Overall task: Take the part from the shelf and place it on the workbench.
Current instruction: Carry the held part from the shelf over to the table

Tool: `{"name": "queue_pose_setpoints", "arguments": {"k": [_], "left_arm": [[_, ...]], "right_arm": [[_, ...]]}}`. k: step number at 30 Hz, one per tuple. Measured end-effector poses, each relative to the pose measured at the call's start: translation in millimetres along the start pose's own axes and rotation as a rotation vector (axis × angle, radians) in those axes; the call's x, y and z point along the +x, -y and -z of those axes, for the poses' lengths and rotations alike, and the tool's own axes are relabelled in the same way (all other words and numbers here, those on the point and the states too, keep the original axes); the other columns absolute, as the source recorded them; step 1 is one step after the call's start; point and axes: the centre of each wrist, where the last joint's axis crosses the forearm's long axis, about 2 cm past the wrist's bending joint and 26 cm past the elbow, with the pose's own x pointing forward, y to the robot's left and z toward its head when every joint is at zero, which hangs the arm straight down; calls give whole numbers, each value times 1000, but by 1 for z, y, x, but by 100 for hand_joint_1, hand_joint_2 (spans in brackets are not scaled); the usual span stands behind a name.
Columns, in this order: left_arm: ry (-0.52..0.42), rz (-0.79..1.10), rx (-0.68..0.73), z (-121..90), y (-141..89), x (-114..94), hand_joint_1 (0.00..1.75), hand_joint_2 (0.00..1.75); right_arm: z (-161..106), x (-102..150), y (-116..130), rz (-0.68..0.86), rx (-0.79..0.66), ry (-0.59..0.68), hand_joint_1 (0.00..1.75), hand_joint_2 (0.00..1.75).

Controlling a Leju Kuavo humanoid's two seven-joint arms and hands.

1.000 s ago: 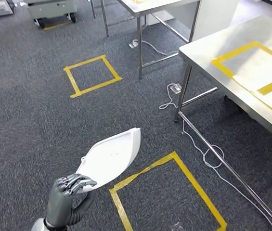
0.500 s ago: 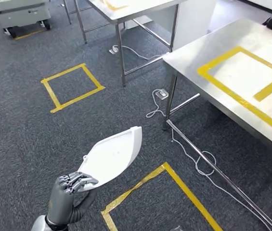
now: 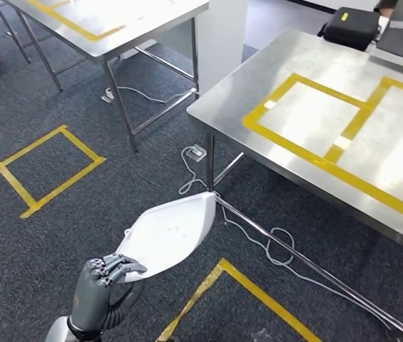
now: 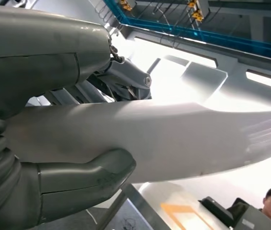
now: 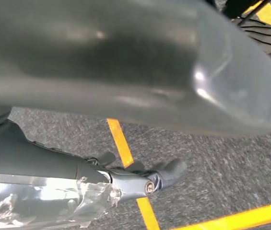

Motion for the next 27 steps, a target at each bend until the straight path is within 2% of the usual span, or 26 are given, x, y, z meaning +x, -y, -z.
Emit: {"name": "queue_pose_setpoints", "arguments": {"k": [27], "left_arm": [[6,-18,-31,4,5,-1,175,175]], "right_arm": [[2,5,3,3,-8,-2,0,0]]}}
